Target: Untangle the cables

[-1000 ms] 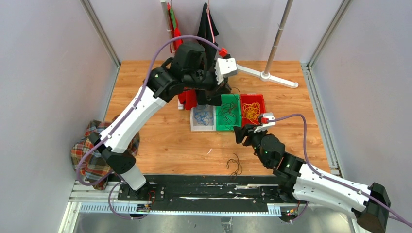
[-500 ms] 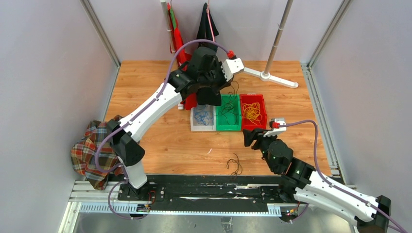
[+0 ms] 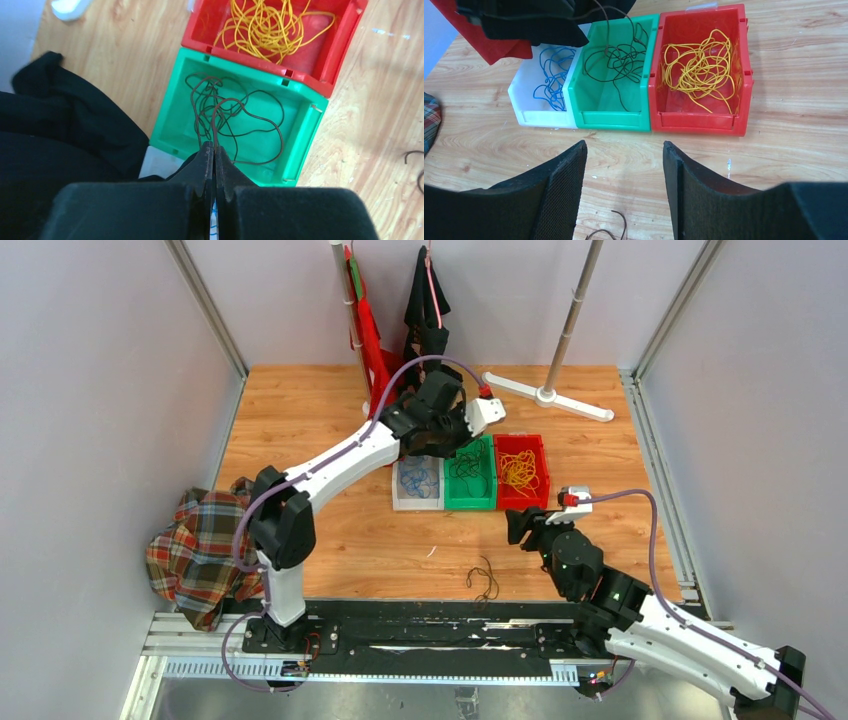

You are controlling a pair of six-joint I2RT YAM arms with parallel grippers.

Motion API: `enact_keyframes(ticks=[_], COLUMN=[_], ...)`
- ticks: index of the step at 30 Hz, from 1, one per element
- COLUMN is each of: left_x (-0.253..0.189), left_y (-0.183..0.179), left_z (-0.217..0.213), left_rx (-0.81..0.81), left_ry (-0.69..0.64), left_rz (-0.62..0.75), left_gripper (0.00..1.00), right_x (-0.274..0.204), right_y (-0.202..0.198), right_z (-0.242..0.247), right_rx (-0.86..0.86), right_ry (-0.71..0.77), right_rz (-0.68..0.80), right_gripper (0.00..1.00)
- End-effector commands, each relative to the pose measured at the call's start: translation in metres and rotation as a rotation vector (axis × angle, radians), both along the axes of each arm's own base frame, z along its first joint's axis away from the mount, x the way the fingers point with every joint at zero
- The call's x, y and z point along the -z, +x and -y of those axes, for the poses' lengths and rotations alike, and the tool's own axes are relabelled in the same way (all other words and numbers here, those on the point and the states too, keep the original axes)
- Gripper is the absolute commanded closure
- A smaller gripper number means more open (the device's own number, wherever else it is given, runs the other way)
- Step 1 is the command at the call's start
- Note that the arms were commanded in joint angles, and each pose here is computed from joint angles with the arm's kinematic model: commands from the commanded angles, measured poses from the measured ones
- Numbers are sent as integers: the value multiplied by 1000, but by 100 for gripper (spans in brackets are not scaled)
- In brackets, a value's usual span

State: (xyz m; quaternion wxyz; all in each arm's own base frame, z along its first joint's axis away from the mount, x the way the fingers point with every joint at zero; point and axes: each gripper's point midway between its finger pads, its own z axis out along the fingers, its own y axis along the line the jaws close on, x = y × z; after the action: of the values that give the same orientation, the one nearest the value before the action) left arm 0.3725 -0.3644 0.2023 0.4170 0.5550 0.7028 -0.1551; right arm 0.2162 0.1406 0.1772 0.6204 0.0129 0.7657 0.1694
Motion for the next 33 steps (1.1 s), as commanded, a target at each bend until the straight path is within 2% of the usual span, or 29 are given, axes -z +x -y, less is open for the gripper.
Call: enact_keyframes(ticks=[1,13,18,21,26,27,28,29,33], left_x=[26,99,115,110,80,75,68,63,35], left_y=[14,30,21,16,10,8,6,4,-4], left_z=[6,11,20,19,14,12,10,8,3], left_rx=[-34,-67,-68,-61,-53,-47,-40,-33,-22], left_ry=[1,106,101,123,174,181,185,186,151], left_rz=[-2,-23,-89,-118,-166,-170,-166,-163,-152], left_gripper=[100,100,100,98,80,71,56,47,21], right_x=[5,1,3,1,-4,-5,-5,-5,-5], right_y=[3,7,5,5,3,3,2,1,-2], right_z=[8,12,13,14,15,14,11,9,5], right_rx=[46,67,64,67,63,56,40,29,-11], right_ry=[-16,-76,-84,-82,-83,-82,-82,-85,-105], right_rz=[-14,-12,-22,-20,-27,-31,-37,-42,-59], right_gripper=[43,43,42,42,40,39,38,37,29])
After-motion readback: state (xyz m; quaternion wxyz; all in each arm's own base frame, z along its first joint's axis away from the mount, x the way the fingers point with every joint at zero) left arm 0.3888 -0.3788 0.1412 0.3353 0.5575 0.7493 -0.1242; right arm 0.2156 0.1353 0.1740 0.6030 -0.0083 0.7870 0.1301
